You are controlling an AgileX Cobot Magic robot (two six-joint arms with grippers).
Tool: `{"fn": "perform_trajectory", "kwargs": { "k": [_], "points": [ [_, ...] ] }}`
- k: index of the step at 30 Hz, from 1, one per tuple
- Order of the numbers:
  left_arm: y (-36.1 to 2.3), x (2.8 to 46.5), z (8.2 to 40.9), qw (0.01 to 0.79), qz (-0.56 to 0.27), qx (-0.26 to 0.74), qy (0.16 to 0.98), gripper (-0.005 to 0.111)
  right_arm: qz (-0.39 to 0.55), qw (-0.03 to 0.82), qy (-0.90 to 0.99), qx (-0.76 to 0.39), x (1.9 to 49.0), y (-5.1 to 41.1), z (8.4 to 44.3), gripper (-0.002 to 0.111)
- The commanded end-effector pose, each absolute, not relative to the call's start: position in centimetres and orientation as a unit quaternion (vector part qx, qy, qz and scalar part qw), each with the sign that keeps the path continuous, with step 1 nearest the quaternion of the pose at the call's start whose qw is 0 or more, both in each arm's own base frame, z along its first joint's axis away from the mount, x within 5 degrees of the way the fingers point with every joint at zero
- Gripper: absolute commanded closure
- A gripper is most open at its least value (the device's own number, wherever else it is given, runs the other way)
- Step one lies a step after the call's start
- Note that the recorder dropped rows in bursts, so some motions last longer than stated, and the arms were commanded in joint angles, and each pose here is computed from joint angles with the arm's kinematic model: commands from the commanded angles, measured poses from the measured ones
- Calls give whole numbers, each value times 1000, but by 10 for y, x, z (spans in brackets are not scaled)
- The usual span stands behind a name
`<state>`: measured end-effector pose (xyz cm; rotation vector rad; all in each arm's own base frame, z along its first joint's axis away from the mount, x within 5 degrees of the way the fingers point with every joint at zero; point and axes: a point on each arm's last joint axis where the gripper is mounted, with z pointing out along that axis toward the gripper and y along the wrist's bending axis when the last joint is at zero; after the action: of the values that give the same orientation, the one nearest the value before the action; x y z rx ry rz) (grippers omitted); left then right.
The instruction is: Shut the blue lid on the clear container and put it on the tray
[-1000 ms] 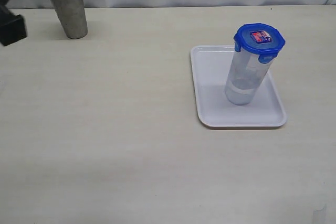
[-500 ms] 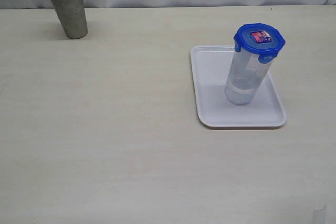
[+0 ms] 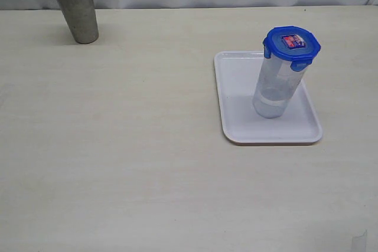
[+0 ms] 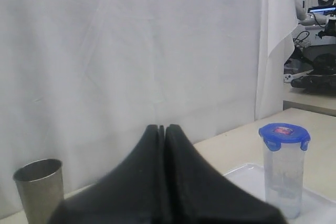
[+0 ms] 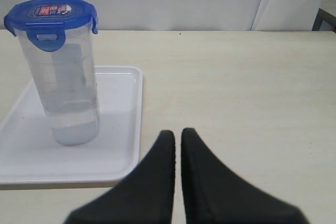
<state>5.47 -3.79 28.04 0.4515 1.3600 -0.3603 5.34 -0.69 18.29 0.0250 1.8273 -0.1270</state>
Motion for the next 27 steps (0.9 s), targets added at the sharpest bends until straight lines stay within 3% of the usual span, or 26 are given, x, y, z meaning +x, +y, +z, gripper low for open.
{"fn": "perform_trajectory", "kwargs": {
  "k": [1,27],
  "points": [
    [-41,51,281,732,-217,190,617,107,-54,610,790,14,53,-7,183,104],
    [-49,45,282,729,-244,231,597,107,-54,610,790,14,53,-7,183,104]
  ]
}}
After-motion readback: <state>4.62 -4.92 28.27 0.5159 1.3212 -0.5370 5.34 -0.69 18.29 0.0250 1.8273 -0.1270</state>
